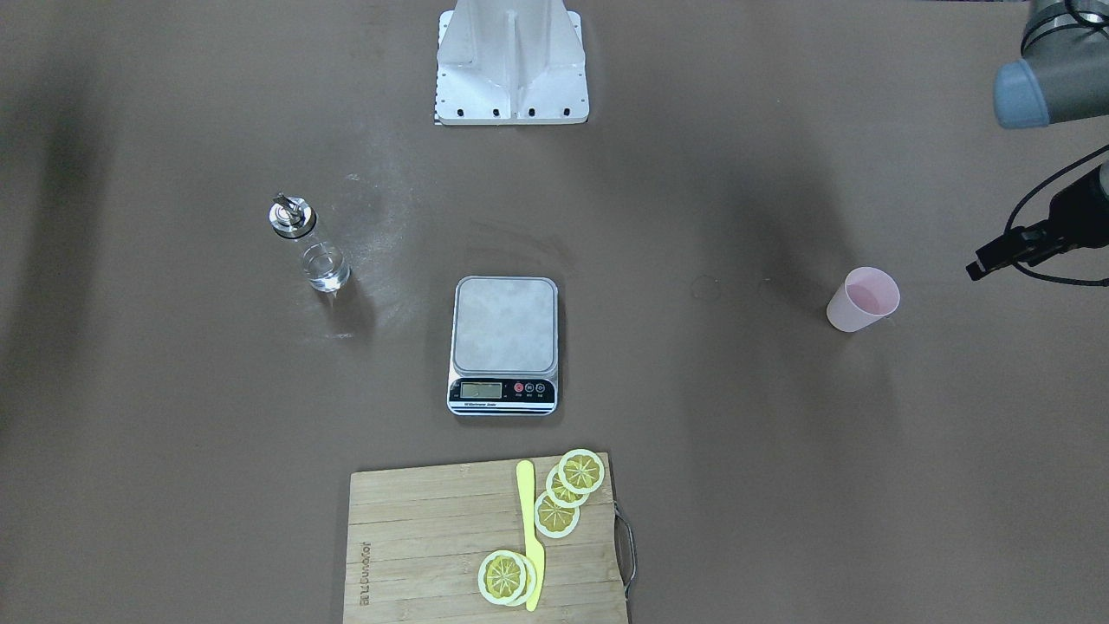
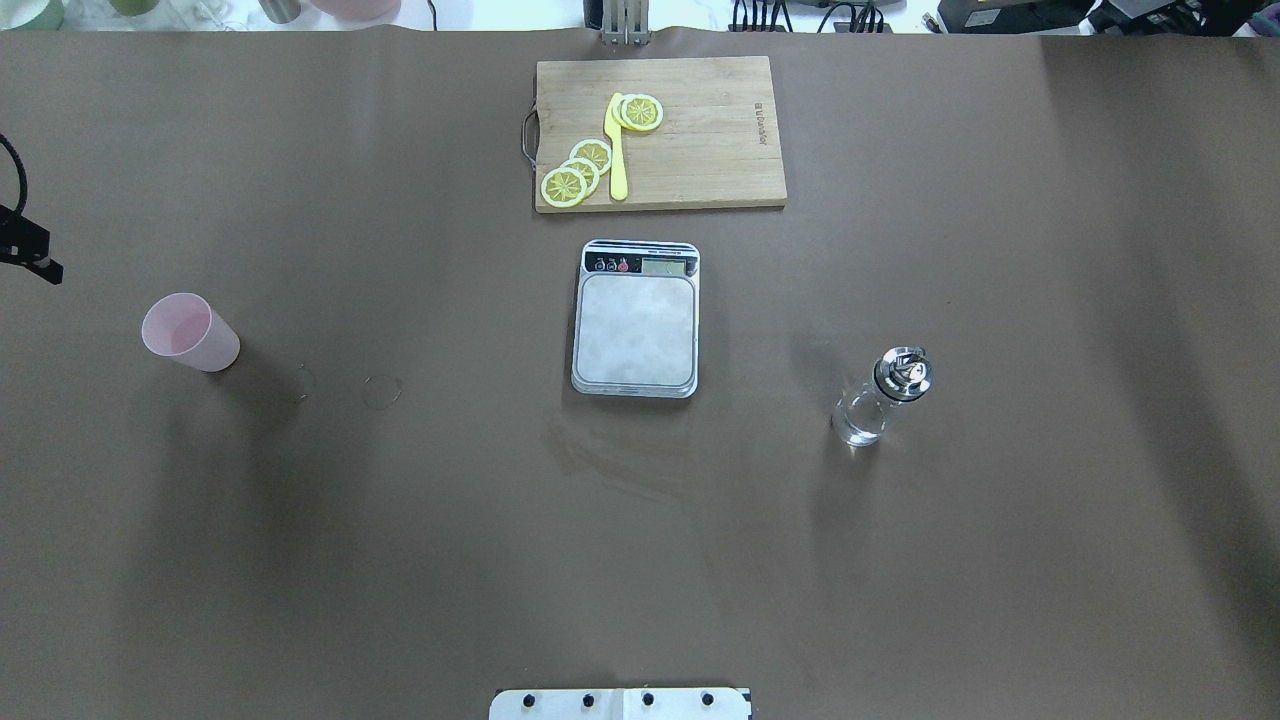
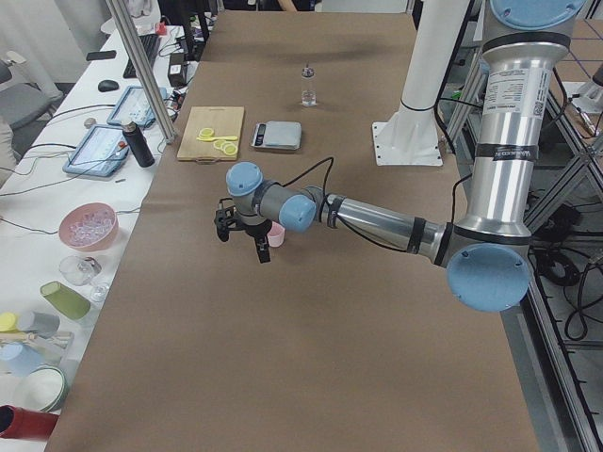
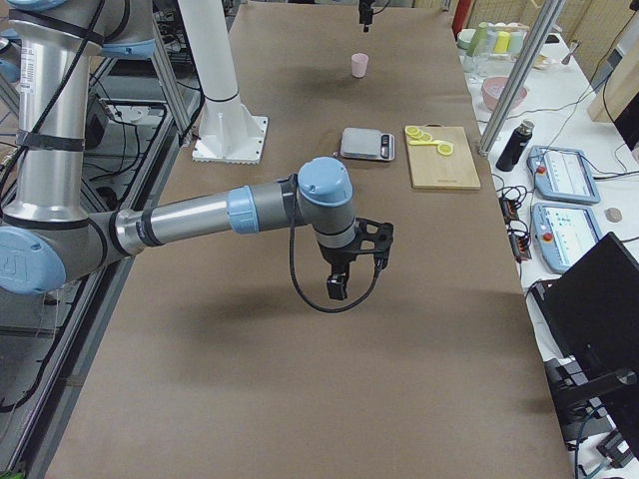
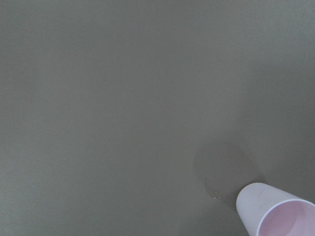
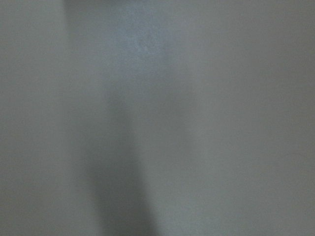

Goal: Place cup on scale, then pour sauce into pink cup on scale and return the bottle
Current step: 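Move the left gripper toward the pink plastic cup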

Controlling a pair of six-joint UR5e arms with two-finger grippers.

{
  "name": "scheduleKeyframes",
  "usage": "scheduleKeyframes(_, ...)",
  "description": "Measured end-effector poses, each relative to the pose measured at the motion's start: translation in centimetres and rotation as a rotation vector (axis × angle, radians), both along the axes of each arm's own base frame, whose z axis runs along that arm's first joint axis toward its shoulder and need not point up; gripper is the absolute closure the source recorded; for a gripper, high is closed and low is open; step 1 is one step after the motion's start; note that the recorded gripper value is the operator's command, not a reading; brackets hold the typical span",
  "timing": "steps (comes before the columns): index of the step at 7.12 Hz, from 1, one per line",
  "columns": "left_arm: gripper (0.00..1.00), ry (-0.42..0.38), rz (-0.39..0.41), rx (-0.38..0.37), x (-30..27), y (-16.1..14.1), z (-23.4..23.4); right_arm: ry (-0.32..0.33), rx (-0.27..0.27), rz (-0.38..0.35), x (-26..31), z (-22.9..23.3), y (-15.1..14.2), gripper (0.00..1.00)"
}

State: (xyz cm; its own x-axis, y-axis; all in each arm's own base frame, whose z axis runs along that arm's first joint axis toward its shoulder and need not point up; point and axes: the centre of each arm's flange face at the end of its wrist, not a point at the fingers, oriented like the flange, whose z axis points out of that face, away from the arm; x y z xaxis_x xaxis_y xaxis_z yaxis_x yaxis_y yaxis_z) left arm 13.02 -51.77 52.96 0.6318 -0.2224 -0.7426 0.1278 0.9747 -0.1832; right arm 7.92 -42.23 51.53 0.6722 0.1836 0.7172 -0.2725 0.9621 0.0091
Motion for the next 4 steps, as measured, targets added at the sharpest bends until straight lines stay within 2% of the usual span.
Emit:
scheduleKeyframes(2, 0.02, 0.010, -0.007, -0.013, 2.1, 0.0, -0.9, -0.045, 0.009, 0.027, -2.3, -4.8, 0.2, 0.00)
scheduleKeyframes(4, 0.03, 0.000, -0.022, -0.025, 3.6, -0.3, -1.7, -0.086, -0.017, 0.027, -6.5, -8.9, 0.5, 0.00)
